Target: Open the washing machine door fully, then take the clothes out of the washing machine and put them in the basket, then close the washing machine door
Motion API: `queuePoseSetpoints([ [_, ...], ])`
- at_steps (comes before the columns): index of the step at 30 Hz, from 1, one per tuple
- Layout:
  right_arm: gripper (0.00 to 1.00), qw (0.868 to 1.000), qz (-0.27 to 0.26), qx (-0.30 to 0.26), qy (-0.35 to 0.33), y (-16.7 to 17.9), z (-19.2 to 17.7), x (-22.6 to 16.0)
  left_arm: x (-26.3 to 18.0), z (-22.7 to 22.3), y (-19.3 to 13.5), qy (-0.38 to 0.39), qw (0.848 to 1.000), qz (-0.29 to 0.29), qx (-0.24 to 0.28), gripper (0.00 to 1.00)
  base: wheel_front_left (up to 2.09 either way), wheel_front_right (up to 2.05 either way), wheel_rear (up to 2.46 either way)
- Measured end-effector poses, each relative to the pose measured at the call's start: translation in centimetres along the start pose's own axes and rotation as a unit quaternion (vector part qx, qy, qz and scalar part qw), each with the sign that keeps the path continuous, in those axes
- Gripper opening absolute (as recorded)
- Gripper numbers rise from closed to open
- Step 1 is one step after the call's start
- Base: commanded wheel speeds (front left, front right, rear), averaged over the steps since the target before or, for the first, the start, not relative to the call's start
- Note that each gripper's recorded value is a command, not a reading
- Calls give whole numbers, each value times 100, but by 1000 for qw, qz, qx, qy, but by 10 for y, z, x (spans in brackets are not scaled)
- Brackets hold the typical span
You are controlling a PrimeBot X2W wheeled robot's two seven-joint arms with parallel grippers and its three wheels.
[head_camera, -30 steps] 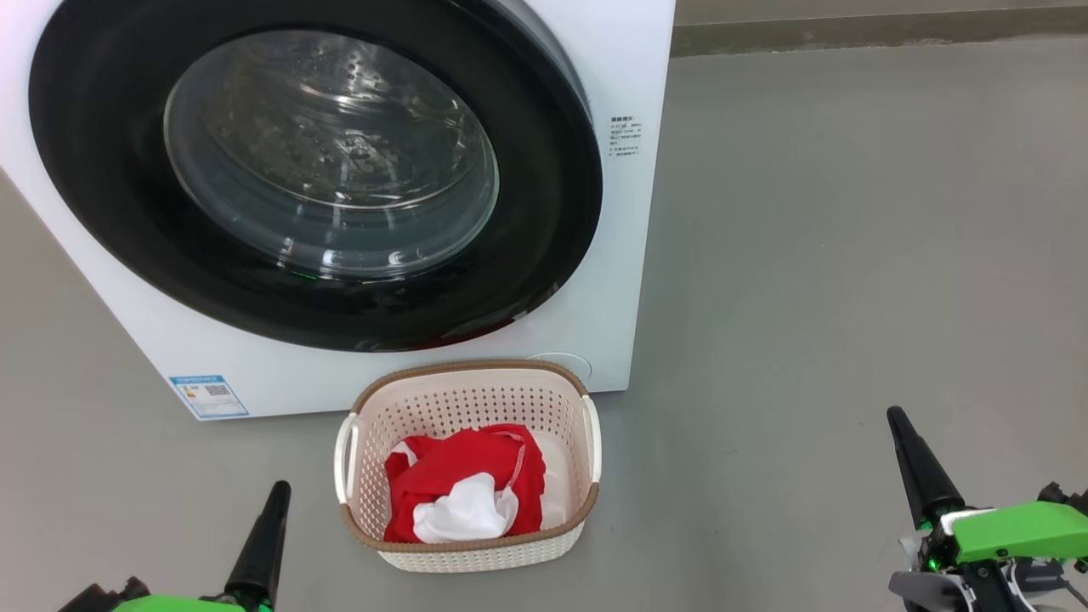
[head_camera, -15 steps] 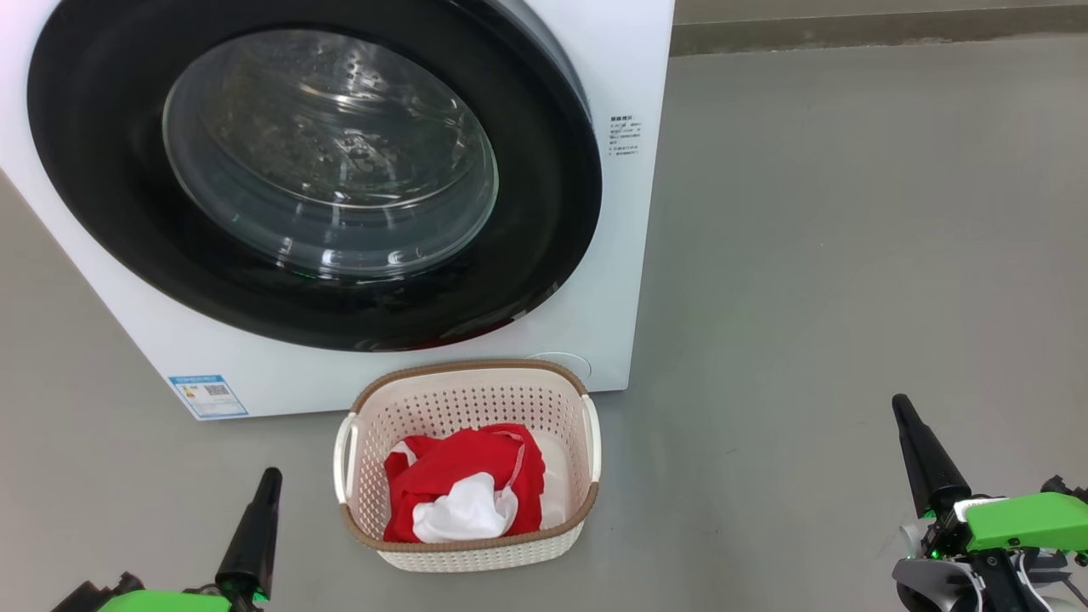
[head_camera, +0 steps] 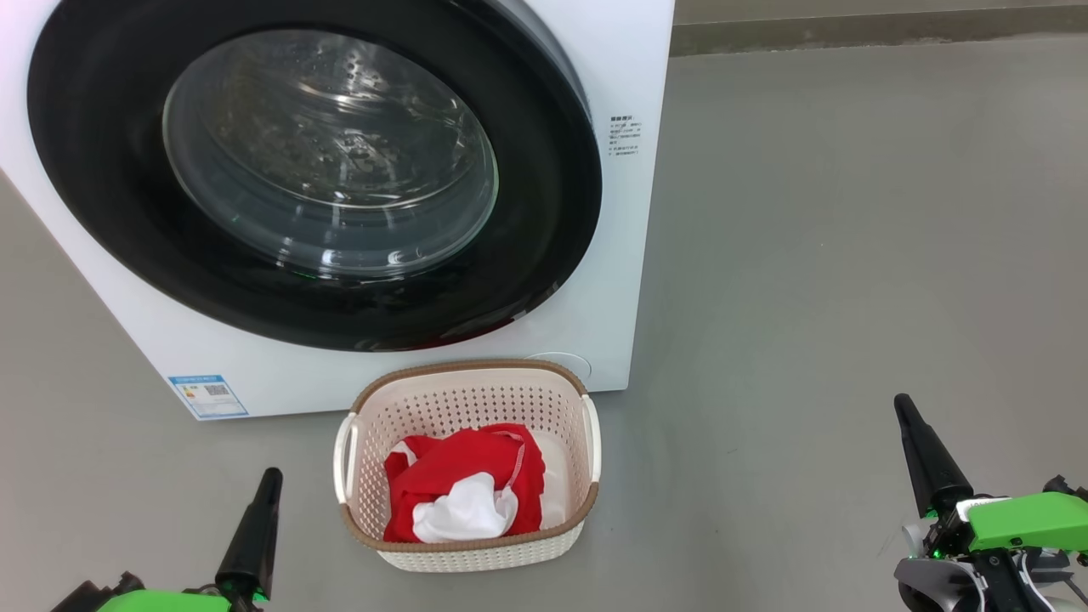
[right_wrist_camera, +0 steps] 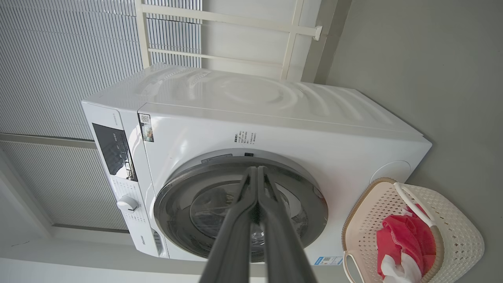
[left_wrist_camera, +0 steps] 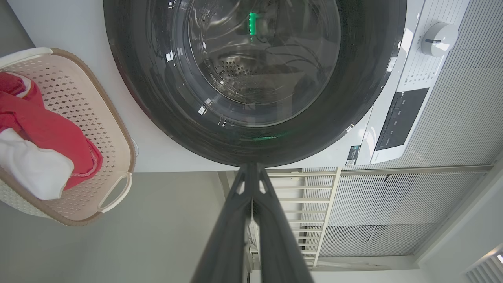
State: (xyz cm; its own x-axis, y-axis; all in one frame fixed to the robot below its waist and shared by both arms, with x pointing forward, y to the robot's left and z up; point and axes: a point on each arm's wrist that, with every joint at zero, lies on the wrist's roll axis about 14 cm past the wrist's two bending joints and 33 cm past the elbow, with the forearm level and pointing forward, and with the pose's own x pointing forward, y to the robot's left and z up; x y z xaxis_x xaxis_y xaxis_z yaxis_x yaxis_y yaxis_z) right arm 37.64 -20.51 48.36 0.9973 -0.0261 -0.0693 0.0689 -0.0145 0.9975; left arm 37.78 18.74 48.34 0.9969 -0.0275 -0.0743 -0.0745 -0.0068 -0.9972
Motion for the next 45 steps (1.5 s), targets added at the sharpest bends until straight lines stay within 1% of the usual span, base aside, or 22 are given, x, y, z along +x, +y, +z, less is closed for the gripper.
queuePoseSetpoints([
  [45,0,1000,0,2,-1,0,1,0,0,1,0,-3,1000,0,-2,0,0,0,0],
])
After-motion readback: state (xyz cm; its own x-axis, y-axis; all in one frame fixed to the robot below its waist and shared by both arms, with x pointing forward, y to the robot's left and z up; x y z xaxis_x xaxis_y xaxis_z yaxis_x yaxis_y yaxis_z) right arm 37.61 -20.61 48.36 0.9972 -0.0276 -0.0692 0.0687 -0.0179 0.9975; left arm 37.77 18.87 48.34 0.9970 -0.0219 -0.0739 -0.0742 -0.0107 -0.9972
